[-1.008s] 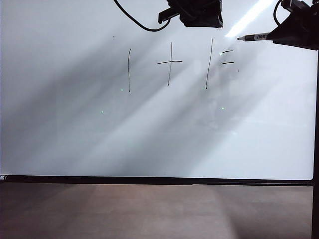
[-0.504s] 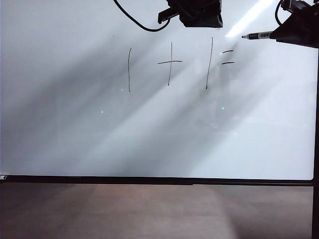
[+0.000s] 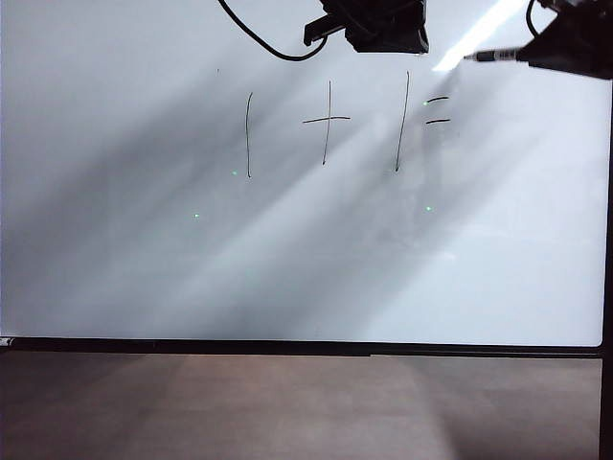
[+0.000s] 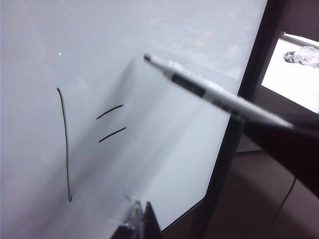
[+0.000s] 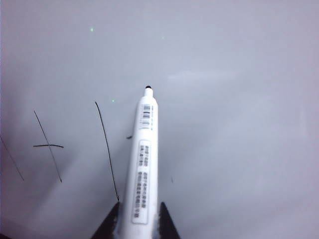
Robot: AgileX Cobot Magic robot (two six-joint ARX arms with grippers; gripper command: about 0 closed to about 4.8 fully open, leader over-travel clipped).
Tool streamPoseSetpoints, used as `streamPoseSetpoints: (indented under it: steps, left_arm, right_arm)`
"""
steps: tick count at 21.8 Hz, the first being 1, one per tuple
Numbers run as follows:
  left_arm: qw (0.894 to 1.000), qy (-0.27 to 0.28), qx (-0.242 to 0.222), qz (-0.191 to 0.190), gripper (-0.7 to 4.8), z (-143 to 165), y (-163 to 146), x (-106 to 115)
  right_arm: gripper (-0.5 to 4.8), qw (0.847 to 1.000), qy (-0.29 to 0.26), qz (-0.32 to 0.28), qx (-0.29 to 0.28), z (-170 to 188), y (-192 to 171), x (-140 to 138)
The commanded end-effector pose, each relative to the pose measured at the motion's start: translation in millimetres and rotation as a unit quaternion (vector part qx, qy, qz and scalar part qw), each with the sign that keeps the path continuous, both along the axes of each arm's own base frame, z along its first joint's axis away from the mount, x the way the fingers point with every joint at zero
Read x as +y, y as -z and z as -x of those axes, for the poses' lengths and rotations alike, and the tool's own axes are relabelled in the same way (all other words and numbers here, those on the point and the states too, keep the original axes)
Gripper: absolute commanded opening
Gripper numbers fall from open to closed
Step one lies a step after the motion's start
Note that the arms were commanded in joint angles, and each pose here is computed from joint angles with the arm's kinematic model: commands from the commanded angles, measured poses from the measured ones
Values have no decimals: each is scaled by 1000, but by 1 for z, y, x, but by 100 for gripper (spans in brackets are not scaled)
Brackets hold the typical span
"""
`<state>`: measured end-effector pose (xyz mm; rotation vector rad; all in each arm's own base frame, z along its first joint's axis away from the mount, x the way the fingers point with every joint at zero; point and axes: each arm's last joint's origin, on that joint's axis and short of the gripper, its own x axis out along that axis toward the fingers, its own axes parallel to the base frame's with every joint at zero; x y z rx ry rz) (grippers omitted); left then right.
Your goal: Reach to the right to find the marker pen, pick it up, and write the answer to the math problem on the whiteboard.
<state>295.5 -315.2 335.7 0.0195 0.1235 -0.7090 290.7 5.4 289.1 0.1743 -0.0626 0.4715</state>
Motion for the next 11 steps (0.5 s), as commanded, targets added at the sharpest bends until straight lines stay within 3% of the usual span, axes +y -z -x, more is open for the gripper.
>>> streamPoseSetpoints:
  steps: [1, 11]
  left_arm:
    - [1000, 2, -6, 4, -4, 1, -3, 0]
    - [1000, 2, -6, 4, -4, 1, -3, 0]
  right_arm:
    - [-6, 1000, -2, 3, -6, -1, -6, 0]
    - [-6, 1000, -11, 15, 13, -1, -1, 1]
